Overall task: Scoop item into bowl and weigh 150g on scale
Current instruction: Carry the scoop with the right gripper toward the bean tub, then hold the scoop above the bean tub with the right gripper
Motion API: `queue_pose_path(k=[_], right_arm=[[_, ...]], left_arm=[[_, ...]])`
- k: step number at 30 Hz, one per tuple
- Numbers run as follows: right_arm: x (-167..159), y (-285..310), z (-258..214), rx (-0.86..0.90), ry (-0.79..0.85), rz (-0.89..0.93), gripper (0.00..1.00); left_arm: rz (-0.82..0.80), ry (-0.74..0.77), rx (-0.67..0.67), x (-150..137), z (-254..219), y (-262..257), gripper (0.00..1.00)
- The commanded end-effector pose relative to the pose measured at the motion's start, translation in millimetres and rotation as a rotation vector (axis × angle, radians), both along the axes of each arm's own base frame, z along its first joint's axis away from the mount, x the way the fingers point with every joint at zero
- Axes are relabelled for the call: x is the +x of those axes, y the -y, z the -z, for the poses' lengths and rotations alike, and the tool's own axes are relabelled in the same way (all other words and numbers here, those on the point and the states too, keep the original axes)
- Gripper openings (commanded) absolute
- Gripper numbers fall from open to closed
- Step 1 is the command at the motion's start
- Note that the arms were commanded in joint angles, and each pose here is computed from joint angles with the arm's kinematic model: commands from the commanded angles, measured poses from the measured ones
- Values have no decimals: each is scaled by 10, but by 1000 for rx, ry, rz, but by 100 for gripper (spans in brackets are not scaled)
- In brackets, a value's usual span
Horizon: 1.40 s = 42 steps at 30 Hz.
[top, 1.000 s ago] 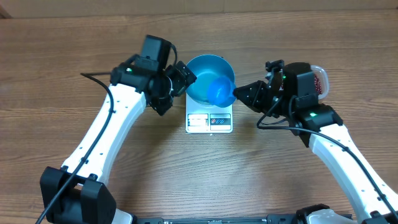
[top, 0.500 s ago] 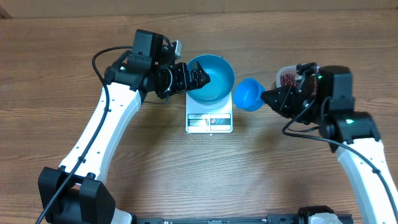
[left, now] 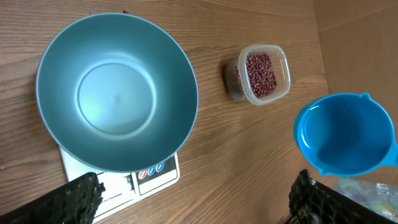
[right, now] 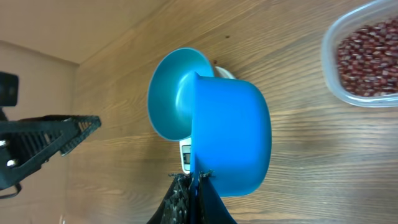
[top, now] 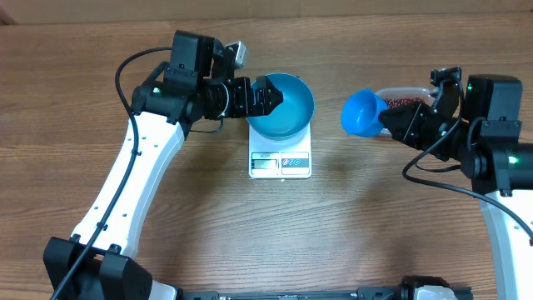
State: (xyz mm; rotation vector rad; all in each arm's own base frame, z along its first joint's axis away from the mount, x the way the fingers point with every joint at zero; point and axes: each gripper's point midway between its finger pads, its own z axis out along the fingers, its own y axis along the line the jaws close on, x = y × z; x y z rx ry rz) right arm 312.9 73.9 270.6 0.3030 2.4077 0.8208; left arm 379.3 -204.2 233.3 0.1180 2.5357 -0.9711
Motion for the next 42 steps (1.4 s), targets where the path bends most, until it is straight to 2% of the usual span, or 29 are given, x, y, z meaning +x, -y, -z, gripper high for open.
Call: queue_pose_path(k=[1, 10, 15, 42], right_arm=[[13, 104, -118, -25, 43, 21, 4], [-75, 125, -57, 6, -15, 33, 4], [-98, 124, -36, 4, -27, 31, 4], [124, 340, -112, -125, 85, 90, 4]], left_arm=[[19, 70, 18, -2, -161, 46, 99], [89, 100, 20, -120, -178, 348, 99], [66, 116, 81, -110, -122, 352, 100], [32, 141, 107, -34, -126, 305, 100]])
